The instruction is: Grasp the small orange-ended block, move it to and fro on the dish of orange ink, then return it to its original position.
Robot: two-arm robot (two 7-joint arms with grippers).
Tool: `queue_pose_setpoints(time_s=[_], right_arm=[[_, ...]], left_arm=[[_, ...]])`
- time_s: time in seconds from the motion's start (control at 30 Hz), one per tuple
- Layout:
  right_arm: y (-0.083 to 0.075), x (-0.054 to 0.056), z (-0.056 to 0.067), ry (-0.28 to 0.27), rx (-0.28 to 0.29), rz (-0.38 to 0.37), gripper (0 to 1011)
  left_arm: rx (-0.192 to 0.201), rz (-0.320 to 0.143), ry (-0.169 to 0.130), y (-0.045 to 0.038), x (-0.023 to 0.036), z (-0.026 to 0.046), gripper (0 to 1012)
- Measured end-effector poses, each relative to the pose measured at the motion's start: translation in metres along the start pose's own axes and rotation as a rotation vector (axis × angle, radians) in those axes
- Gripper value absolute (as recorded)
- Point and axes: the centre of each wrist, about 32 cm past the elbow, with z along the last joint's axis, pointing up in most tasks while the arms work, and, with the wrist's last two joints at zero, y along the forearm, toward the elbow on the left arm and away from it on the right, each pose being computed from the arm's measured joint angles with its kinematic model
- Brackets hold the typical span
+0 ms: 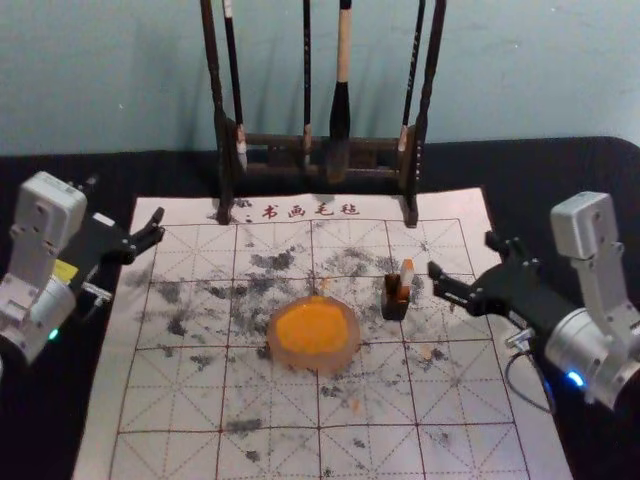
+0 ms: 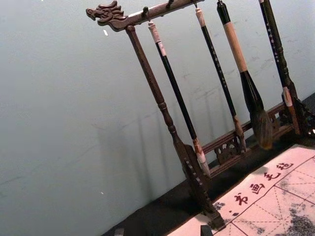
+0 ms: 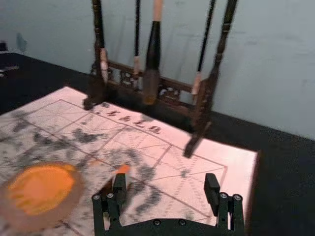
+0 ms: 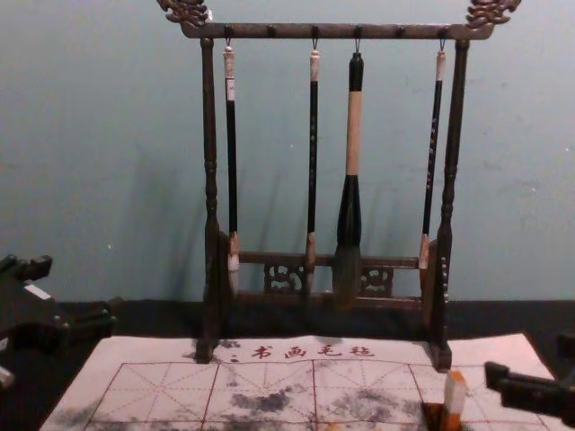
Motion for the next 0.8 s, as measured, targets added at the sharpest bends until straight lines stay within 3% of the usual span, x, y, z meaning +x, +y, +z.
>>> queue_pose_setpoints(time_s=[0.3,0.8], right_arm=[[0.009,-0.023,0.002,0.047,-0.022,0.042,1003],[0.036,-0.038,0.004,0.064,-0.059,0.007,1003]], left_arm=[[0.000,0.000,0.000,0.0000,0.0000,0.0000,1001],[0.000,0.000,0.000,0.0000,0.0000,0.0000,1001]])
